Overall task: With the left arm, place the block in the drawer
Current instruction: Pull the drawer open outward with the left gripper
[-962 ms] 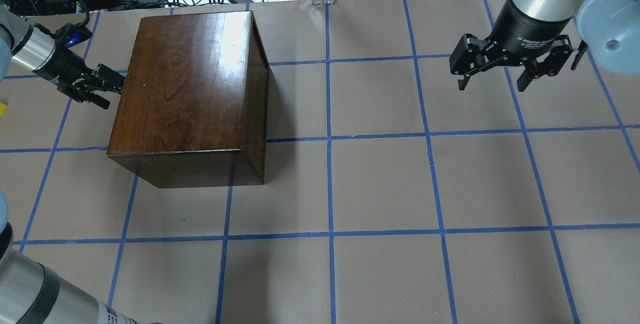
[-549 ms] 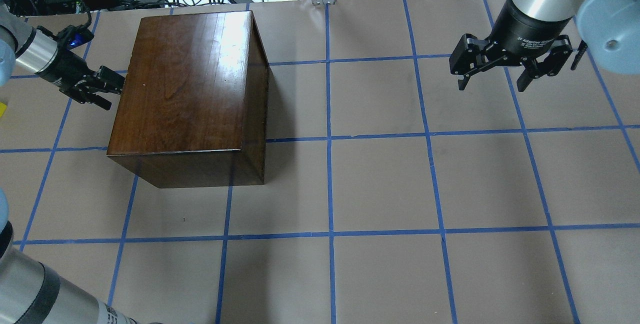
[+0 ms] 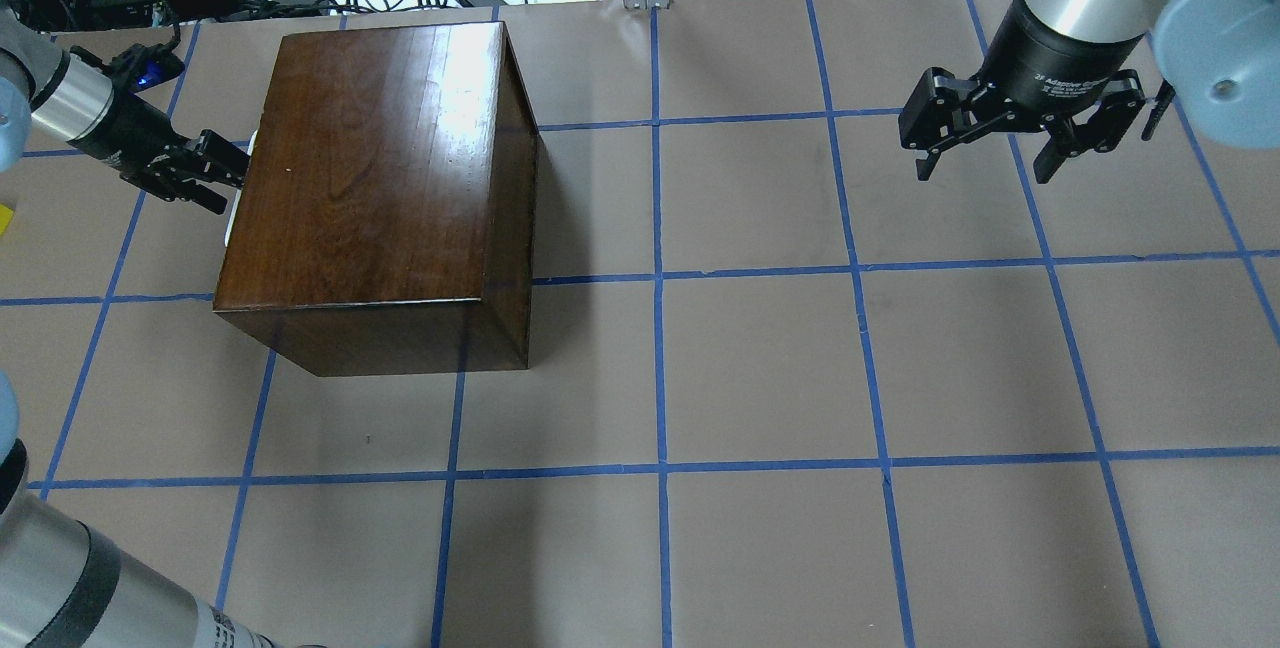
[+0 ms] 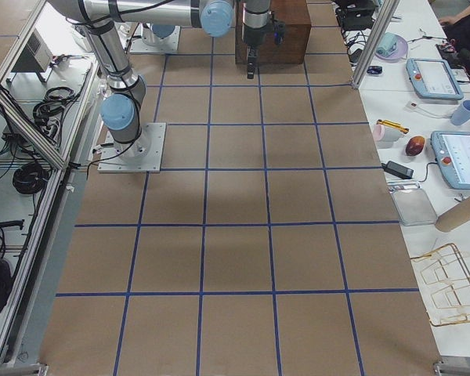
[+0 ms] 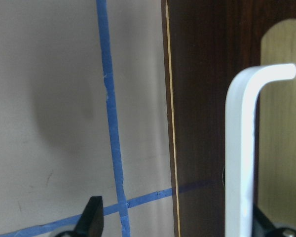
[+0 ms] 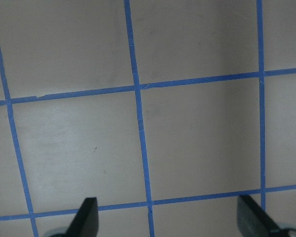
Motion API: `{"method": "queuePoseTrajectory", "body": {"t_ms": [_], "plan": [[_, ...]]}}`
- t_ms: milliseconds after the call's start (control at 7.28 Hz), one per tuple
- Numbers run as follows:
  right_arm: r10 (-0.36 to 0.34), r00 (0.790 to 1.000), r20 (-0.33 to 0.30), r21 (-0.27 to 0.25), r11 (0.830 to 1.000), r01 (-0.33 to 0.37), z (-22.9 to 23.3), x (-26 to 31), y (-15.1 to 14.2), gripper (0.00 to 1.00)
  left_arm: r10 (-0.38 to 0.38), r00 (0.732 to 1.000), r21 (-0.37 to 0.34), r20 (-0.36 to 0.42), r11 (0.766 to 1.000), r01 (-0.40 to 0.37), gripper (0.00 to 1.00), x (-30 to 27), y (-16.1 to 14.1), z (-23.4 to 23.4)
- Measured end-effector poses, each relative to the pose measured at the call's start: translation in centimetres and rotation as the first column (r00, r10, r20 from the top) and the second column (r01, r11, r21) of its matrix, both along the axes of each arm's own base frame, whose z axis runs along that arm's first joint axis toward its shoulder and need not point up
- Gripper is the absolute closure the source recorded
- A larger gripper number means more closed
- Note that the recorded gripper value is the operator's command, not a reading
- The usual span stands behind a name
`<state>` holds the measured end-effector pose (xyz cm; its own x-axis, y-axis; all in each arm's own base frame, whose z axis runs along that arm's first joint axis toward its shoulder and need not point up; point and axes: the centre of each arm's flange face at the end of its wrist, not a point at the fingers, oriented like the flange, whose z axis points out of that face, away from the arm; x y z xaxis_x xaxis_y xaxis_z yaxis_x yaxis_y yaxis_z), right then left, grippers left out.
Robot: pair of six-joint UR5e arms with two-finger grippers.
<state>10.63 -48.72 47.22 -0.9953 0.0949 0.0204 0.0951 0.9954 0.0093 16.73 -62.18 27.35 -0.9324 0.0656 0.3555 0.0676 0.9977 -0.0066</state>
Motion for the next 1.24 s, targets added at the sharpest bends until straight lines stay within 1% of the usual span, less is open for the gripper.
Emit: {"method": "queuePoseTrajectory", "body": {"t_ms": [412,687,1236], "plan": [[0.000,1.000,0.000,0.000,1.000,0.000,0.0,0.0,0.0,0.00,0.032,0.999,-0.007,0.011,0.999,-0.032,0.20,2.5,0.5,0.4],[0.000,1.000,0.000,0.000,1.000,0.000,0.0,0.0,0.0,0.00,0.047,0.998,-0.002,0.038,0.999,-0.047,0.20,4.1,1.0,0.7],[0.000,1.000,0.000,0.000,1.000,0.000,0.0,0.0,0.0,0.00,0.054,0.996,0.000,0.073,0.999,-0.054,0.20,5.3,1.3,1.3]]}}
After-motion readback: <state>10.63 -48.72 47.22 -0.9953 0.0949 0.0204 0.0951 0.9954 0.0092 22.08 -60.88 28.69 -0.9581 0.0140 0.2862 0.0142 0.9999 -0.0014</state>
